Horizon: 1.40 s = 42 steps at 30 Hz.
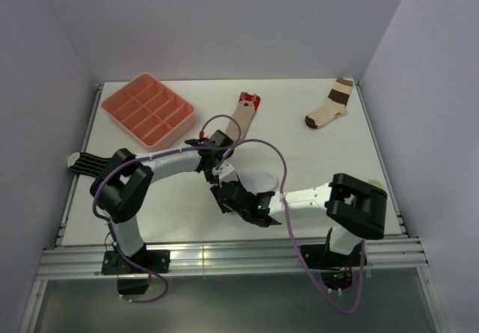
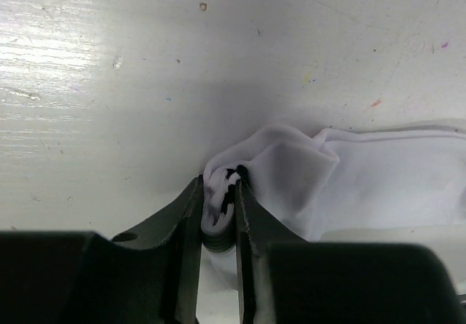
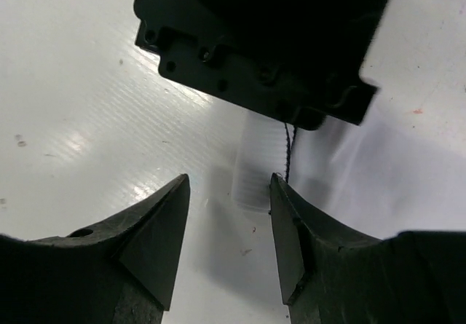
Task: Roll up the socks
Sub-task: Roll the sock at the center of the board.
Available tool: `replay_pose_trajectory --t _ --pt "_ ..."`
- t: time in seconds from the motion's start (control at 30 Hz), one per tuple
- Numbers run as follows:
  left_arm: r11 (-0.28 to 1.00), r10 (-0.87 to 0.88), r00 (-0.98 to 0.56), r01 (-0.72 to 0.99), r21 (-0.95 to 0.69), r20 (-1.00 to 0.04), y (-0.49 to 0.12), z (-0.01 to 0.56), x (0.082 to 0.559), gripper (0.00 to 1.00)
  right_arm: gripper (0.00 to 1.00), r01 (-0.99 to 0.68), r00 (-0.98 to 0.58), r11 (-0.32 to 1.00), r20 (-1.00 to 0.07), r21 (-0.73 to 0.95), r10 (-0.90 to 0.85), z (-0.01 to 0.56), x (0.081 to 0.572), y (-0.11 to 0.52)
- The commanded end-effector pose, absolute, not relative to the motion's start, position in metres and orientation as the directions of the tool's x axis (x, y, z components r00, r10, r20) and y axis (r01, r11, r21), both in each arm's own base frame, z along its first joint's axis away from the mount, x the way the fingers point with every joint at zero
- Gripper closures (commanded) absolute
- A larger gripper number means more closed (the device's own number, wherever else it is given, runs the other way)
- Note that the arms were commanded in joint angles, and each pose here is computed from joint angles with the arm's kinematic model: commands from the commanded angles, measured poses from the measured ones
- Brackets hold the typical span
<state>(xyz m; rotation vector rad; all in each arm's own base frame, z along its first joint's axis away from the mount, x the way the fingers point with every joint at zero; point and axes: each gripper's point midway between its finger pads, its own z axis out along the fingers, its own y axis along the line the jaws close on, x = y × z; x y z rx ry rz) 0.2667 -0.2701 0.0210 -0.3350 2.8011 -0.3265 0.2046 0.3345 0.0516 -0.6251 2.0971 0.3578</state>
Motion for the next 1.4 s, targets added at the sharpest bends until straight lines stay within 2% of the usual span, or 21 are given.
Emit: replay_pose_trajectory --t 0.0,0.33,0.43,0.47,0.53,0.57,0.63,0.7,0.9,1.13,1.3,1.37 --pt "0.982 -0.19 -0.96 -0.182 -0.059 -0.204 -0.231 -0.009 0.239 0.86 0.45 -0.509 -0.423 0.858 -0.849 -0.068 -0.318 0.056 0.218 0.339" --pt "0.981 -0.189 -0.963 -0.177 -0.077 -0.19 -0.231 -0.013 0.231 0.86 0.49 -0.439 -0.452 0.881 -0.805 -0.174 -0.384 0.023 0.223 0.325" --pt "0.981 -0.188 -0.964 -0.174 -0.089 -0.187 -0.231 -0.015 0.23 0.86 0.53 -0.422 -0.482 0.884 -0.776 -0.2 -0.405 0.004 0.219 0.314" --pt "0.981 -0.185 -0.965 -0.171 -0.091 -0.186 -0.231 -0.015 0.229 0.86 0.62 -0.414 -0.493 0.888 -0.771 -0.198 -0.402 0.0 0.218 0.311" --pt "0.979 -0.192 -0.962 -0.176 -0.097 -0.191 -0.23 -0.015 0.228 0.85 0.72 -0.411 -0.511 0.89 -0.759 -0.196 -0.404 -0.01 0.213 0.302" --pt "0.978 -0.197 -0.961 -0.181 -0.101 -0.192 -0.23 -0.016 0.227 0.85 0.85 -0.408 -0.523 0.895 -0.757 -0.181 -0.391 -0.012 0.21 0.301" --pt "0.974 -0.213 -0.955 -0.19 -0.125 -0.207 -0.231 -0.014 0.228 0.76 1.0 -0.403 -0.549 0.901 -0.746 -0.159 -0.377 -0.018 0.204 0.293" --pt "0.965 -0.241 -0.944 -0.208 -0.163 -0.226 -0.235 -0.007 0.231 0.68 1.0 -0.414 -0.578 0.901 -0.726 -0.131 -0.372 -0.027 0.194 0.285" --pt "0.931 -0.336 -0.907 -0.278 -0.238 -0.256 -0.236 0.008 0.237 0.56 1.0 -0.412 -0.647 0.91 -0.717 0.041 -0.261 -0.026 0.173 0.281" --pt "0.834 -0.499 -0.834 -0.388 -0.392 -0.236 -0.229 0.027 0.246 0.4 1.0 -0.399 -0.732 0.875 -0.67 0.273 -0.125 -0.023 0.159 0.284" --pt "0.76 -0.56 -0.79 -0.37 -0.533 -0.249 -0.234 0.051 0.252 0.29 1.0 -0.367 -0.815 0.812 -0.578 0.454 -0.046 -0.029 0.144 0.277" --pt "0.74 -0.559 -0.787 -0.33 -0.587 -0.262 -0.239 0.06 0.252 0.28 1.0 -0.328 -0.845 0.779 -0.534 0.534 0.009 -0.028 0.146 0.274"
